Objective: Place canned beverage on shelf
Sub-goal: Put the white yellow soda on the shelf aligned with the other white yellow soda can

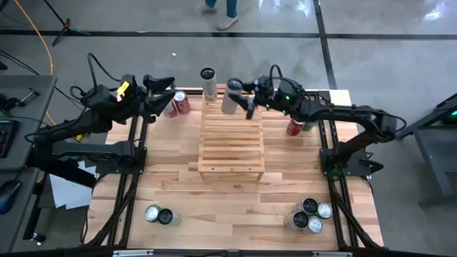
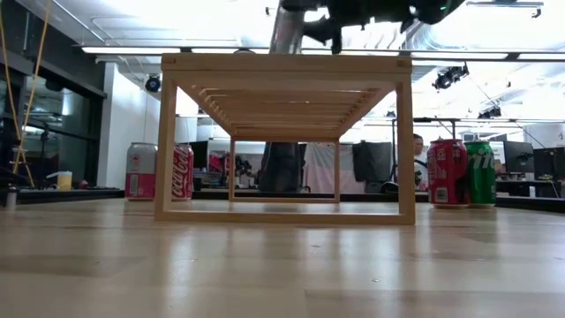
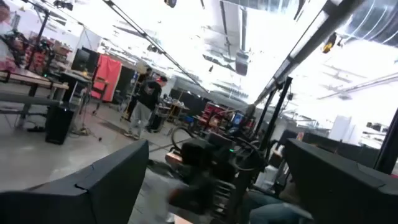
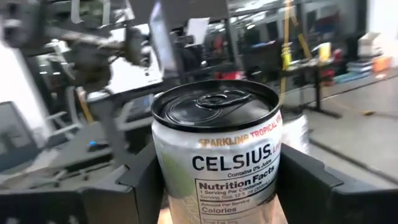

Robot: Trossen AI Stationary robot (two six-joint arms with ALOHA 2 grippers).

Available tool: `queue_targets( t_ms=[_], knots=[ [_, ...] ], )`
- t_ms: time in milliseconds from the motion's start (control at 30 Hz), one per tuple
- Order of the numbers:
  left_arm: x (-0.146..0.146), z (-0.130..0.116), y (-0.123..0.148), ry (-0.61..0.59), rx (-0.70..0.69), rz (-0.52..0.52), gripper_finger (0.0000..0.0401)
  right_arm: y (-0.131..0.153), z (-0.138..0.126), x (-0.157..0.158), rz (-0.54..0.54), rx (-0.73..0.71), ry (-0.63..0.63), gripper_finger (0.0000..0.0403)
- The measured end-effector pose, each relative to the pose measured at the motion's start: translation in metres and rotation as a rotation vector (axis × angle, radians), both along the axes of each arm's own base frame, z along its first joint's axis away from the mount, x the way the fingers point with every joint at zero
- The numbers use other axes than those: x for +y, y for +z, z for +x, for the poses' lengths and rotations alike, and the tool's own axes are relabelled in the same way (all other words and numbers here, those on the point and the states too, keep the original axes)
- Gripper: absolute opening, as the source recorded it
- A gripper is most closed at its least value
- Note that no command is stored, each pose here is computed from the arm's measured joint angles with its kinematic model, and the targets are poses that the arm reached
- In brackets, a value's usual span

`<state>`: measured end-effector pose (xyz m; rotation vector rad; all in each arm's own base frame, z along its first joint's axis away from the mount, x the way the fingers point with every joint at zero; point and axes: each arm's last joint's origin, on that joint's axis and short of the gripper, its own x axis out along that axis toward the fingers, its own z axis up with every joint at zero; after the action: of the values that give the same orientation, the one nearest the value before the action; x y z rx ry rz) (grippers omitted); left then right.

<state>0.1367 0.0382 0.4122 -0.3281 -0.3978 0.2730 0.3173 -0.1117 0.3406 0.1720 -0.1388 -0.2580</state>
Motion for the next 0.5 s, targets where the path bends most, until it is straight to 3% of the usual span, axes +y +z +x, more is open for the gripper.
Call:
queue_targets(
  t_ms=[200, 500],
  knots=[
    [0.0, -0.001, 0.003, -0.004, -0.036, -0.001, 0.0364, -0.007, 0.026, -0.032, -0.02, 0.061, -0.063, 0.023],
    [-0.001, -0.004, 0.004, -0.011, -0.052, -0.013, 0.0364, -0.016, 0.032, -0.059, 0.002, 0.129, -0.164, 0.023]
  ],
)
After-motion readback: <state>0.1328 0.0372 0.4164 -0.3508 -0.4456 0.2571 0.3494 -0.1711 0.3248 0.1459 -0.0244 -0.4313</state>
